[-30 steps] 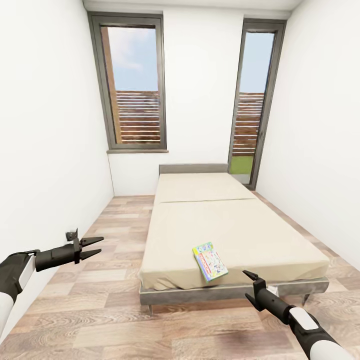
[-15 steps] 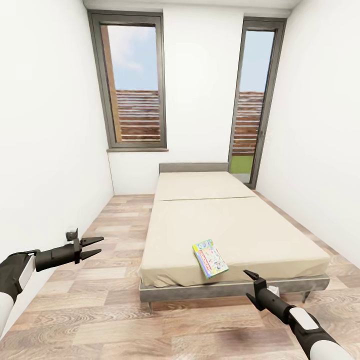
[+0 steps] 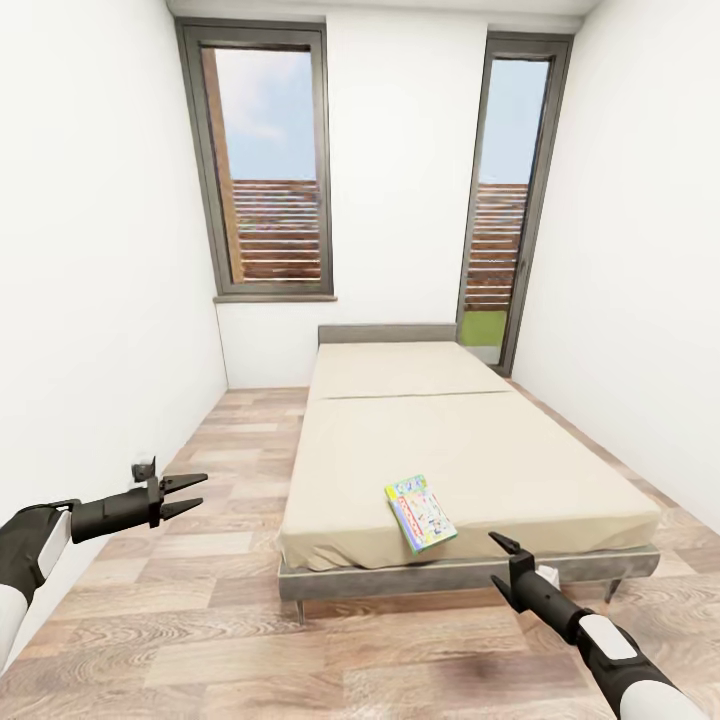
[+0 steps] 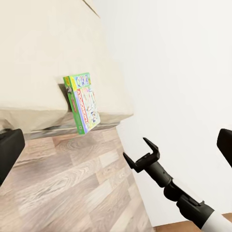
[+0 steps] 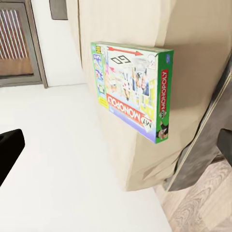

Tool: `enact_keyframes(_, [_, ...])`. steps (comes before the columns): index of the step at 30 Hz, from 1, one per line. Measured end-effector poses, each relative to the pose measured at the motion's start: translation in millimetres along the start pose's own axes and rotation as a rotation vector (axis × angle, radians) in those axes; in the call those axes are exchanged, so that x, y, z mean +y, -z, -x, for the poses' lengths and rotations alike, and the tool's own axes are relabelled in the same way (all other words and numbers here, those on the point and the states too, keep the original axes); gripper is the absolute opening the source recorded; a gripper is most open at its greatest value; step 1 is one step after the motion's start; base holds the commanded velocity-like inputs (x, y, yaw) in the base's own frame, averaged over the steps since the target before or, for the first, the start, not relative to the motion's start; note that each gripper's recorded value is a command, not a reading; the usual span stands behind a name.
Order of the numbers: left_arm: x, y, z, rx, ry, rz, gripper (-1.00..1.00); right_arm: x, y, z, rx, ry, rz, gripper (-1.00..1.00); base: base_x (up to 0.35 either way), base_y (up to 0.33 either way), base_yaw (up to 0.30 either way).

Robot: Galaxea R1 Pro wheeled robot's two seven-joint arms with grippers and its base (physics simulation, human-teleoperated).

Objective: Put all the toys in the child's room - the three board games (two on the bed and one on the table), the two jigsaw puzzles on the table, and the tennis ball on the table - inside the toy box on the table in the child's room.

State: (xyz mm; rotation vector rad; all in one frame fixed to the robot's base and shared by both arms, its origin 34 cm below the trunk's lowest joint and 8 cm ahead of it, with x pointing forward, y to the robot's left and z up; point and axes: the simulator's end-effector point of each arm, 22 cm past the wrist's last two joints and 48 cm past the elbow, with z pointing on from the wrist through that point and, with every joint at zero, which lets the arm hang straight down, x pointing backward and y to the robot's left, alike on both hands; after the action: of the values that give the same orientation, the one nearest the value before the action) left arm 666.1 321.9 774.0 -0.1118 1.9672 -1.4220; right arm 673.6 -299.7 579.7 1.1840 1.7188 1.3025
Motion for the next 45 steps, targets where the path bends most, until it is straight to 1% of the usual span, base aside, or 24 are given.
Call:
enact_keyframes(5, [8.5, -0.4, -6.8, 0.000, -0.001, 0.000, 1.00, -4.9, -1.3, -1.4, 0.001, 0.001, 0.026, 1.00, 0.000, 0.000, 0.000])
enact_keyframes(11, [18.5, -0.9, -14.9, 0.000, -0.001, 0.000, 1.00, -16.9, -3.6, -3.8, 0.000, 0.011, 0.031, 1.00, 0.000, 0.000, 0.000])
enact_keyframes(20, [33.8, -0.9, -27.1, -0.002, -0.001, -0.001, 1.00, -34.9, -11.4, -16.5, 0.002, 0.002, 0.042, 1.00, 0.000, 0.000, 0.000])
enact_keyframes(27, [45.9, -0.8, -36.9, -0.002, -0.002, -0.001, 1.00, -49.2, -13.7, -20.1, 0.004, -0.002, 0.048, 1.00, 0.000, 0.000, 0.000])
enact_keyframes(32, [54.5, -1.1, -44.4, -0.002, -0.002, -0.001, 1.00, -55.9, -14.2, -21.3, 0.005, -0.003, 0.069, 1.00, 0.000, 0.000, 0.000])
enact_keyframes(39, [54.3, -1.0, -44.1, -0.003, -0.002, -0.002, 1.00, -43.0, -12.9, -21.1, 0.004, -0.004, 0.129, 1.00, 0.000, 0.000, 0.000])
enact_keyframes(45, [51.9, -0.9, -44.3, -0.002, -0.002, -0.013, 1.00, -39.0, -12.4, -21.1, 0.003, -0.004, 0.147, 1.00, 0.000, 0.000, 0.000])
